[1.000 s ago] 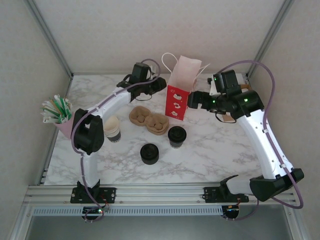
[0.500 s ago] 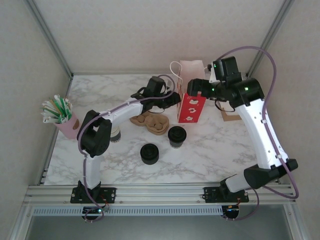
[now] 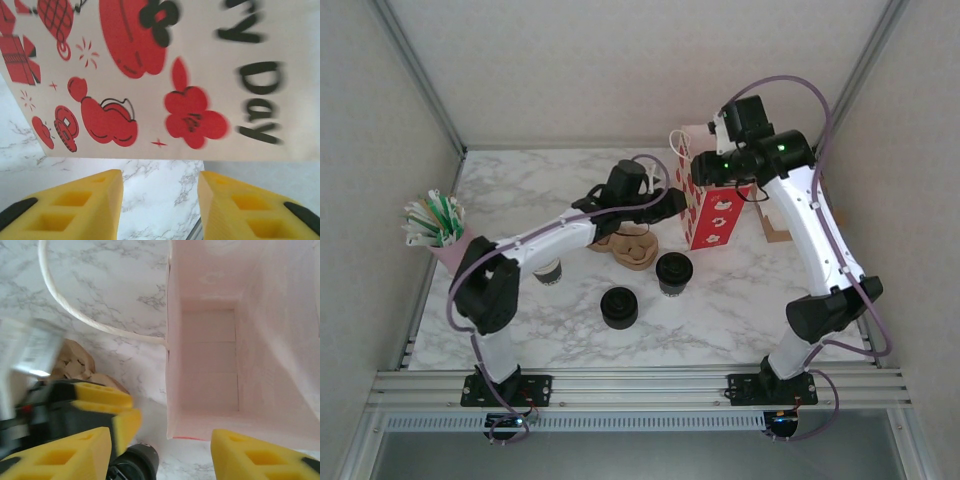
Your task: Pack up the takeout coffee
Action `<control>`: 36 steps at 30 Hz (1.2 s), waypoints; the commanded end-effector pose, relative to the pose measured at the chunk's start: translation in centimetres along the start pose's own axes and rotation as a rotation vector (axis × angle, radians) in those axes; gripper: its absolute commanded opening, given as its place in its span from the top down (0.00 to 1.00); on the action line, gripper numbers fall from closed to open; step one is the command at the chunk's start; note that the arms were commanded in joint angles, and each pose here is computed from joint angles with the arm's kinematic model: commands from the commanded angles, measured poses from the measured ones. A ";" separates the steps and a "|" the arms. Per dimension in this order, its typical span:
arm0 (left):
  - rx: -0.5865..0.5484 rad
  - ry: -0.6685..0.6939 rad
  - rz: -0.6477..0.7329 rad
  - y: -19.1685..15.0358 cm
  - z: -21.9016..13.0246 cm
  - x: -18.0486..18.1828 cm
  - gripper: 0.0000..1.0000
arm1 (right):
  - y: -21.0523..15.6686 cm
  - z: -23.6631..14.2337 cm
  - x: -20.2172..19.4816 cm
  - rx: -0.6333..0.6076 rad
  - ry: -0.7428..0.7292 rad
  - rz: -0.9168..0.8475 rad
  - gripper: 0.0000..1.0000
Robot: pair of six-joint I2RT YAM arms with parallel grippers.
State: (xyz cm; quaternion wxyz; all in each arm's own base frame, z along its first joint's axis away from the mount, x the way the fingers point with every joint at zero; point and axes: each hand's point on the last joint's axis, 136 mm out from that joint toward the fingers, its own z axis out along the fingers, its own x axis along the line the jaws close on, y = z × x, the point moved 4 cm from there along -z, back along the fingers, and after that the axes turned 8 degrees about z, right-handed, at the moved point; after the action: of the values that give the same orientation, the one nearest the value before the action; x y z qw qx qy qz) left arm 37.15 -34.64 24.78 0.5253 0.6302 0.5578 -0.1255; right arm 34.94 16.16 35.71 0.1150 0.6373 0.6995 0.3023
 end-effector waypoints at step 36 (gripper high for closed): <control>-0.214 0.097 0.070 -1.5 -14.9 0.5 0.32 | -9.9 -3.1 -3.4 0.145 -0.521 -0.182 1.00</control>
State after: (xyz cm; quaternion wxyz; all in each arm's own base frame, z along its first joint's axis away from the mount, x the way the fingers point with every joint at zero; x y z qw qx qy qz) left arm 29.93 -23.37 29.45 0.5618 0.5960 0.5729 -0.0290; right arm 27.79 13.55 31.61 0.2567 0.6189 0.7371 0.0877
